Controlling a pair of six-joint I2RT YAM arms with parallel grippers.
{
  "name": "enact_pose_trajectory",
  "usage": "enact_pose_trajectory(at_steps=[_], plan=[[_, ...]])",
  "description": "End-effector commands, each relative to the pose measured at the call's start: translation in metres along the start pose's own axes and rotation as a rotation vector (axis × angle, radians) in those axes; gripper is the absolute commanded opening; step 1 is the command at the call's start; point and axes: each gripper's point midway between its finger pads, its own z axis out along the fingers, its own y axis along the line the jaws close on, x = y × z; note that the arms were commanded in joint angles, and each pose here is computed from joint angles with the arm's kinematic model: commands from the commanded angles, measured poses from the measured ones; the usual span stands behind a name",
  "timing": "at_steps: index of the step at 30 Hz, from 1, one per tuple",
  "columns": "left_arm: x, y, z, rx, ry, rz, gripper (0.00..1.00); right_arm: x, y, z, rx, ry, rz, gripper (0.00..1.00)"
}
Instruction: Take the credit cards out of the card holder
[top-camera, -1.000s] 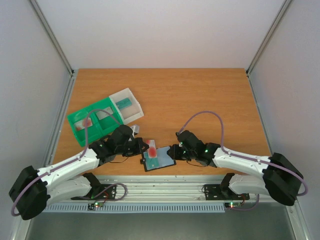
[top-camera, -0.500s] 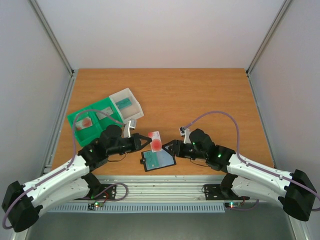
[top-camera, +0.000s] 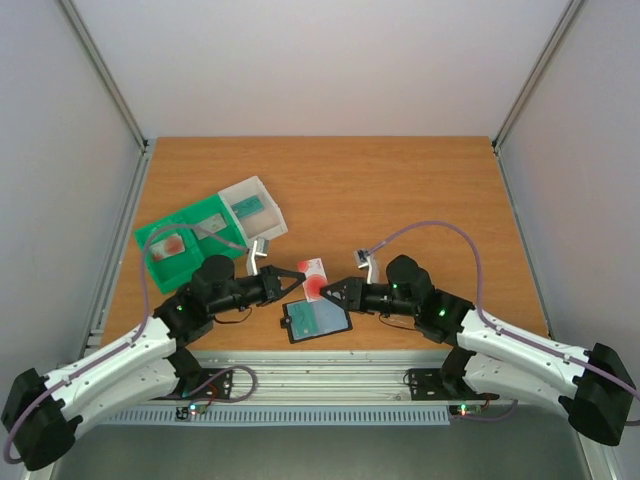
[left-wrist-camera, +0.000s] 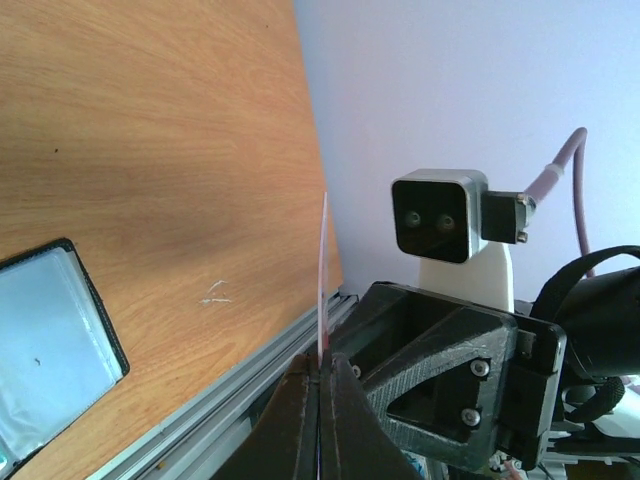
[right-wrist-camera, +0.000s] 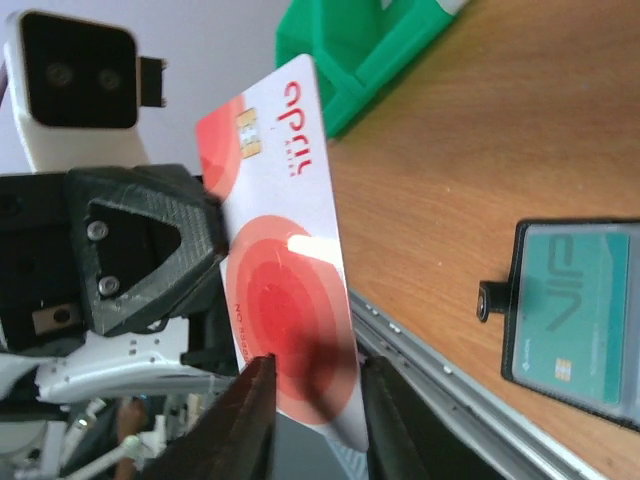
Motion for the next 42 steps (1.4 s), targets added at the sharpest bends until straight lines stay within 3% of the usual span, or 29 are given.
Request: enact_pose_trajectory(at_steps=[1, 6, 17, 25, 32, 42], plan=[[-0.005, -0.014, -0.003, 0.071, -0.028, 0.021, 0.00, -0.001, 0.021, -0.005, -0.087, 0.000, -0.036, 0.21], [-0.003, -0.015, -0.004, 0.080, -0.024, 0.020, 0.01, 0.001, 0.020, -0.007, -0.093, 0.003, -0.056, 0.01], [0.017, -0.033, -0.037, 0.111, 0.045, 0.118, 0.43, 0.036, 0.037, -0.040, -0.122, 0.177, -0.250, 0.01], [0.046, -0.054, -0.068, 0.141, 0.177, 0.277, 0.56, 0.056, 0.063, -0.066, -0.186, 0.303, -0.416, 0.01], [0.069, -0.073, -0.078, 0.238, 0.325, 0.327, 0.56, 0.072, 0.084, -0.068, -0.312, 0.434, -0.405, 0.01], [0.078, -0.068, -0.081, 0.236, 0.375, 0.339, 0.31, 0.072, 0.094, -0.063, -0.376, 0.455, -0.380, 0.01]])
